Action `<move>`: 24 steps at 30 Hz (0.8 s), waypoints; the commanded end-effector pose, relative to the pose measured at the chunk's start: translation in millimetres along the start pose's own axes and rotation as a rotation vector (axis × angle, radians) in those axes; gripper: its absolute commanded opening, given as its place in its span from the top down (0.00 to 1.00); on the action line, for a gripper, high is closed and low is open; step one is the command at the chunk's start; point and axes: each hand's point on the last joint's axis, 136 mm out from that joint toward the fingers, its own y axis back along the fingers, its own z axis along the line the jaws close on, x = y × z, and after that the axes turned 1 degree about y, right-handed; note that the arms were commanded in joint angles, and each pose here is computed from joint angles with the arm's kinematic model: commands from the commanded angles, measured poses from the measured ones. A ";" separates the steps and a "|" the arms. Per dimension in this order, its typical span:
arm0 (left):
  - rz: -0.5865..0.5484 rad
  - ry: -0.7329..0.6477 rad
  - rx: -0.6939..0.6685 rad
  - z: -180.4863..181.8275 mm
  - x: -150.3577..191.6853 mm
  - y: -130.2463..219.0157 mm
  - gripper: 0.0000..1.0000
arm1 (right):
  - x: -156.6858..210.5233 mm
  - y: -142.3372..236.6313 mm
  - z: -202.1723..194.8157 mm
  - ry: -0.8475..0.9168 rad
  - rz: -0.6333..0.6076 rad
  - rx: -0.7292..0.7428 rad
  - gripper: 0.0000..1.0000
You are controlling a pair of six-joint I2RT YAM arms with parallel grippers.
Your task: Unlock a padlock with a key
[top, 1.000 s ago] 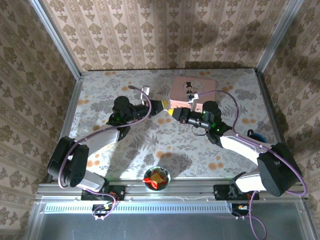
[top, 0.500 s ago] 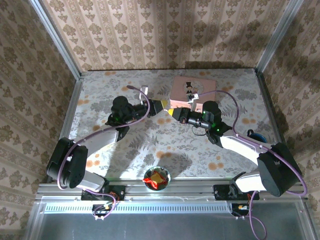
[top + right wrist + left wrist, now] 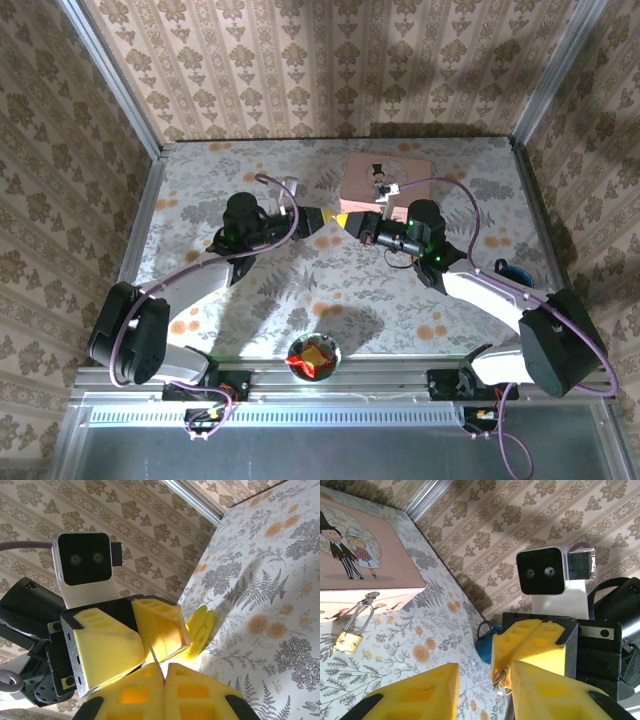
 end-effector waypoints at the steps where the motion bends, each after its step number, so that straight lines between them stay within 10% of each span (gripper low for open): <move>1: 0.013 -0.037 0.038 -11.1 -1.3 -3.0 0.67 | -14.5 -1.3 22.6 0.044 -0.033 -0.067 1.00; 21: -0.022 -0.040 0.110 -21.2 -11.3 -8.3 1.00 | -8.1 -6.9 15.4 0.009 -0.011 -0.071 1.00; 24: -0.009 -0.052 0.106 -21.5 -12.1 -4.3 1.00 | -8.2 -2.9 11.2 0.034 -0.007 -0.024 0.84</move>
